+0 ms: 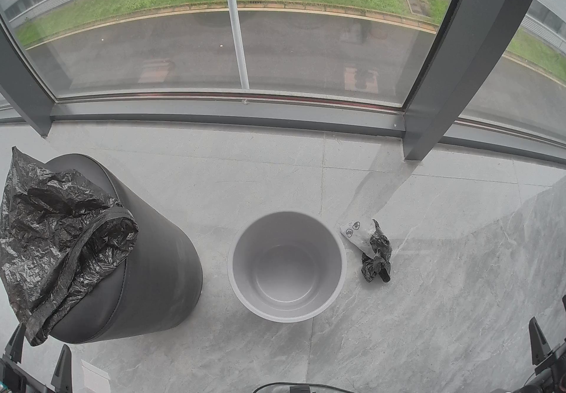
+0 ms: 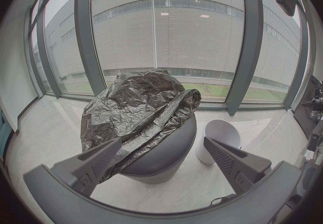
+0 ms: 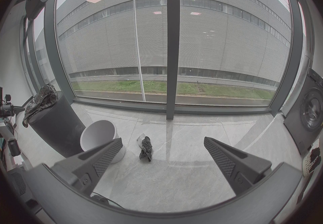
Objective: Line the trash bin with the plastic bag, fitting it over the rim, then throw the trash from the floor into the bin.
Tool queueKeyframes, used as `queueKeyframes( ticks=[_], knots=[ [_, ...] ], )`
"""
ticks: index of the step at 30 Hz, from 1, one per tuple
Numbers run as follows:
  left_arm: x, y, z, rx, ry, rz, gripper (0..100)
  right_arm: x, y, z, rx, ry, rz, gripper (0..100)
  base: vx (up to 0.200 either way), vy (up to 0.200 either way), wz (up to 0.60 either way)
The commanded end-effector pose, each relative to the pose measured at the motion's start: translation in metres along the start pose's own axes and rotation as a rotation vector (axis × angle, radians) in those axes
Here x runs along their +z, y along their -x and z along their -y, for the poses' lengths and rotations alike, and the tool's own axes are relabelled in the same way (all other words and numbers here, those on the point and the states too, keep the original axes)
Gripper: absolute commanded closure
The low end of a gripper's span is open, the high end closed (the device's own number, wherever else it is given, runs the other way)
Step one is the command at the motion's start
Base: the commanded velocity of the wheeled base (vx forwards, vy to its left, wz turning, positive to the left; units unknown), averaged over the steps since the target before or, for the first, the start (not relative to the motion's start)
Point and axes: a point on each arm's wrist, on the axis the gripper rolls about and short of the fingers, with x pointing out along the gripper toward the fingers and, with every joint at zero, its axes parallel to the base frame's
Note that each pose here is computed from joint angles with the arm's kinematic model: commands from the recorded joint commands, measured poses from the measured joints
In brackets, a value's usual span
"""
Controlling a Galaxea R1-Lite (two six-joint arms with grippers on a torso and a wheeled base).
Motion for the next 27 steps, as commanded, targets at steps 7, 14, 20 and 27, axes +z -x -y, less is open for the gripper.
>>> queueKeyframes(
  ticks=[7,14,20,27],
  knots=[
    [-0.005,0.0,0.0,0.007,-0.009,0.004,0,-0.004,0.0,0.0,0.0,0.005,0.002,0,0.0,0.0,0.0],
    [0.078,0.018,-0.001,-0.103,0.173,0.162,0,0.077,0.019,-0.001,0.048,-0.121,0.224,0,0.0,0.0,0.0],
    [0.153,0.001,-0.004,-0.228,0.049,-0.015,0,0.154,-0.014,-0.004,0.115,-0.051,0.161,0,0.0,0.0,0.0],
    [0.147,-0.079,0.011,-0.303,-0.458,-0.294,0,0.193,-0.115,-0.022,0.251,-0.001,0.156,0,0.0,0.0,0.0]
  ],
)
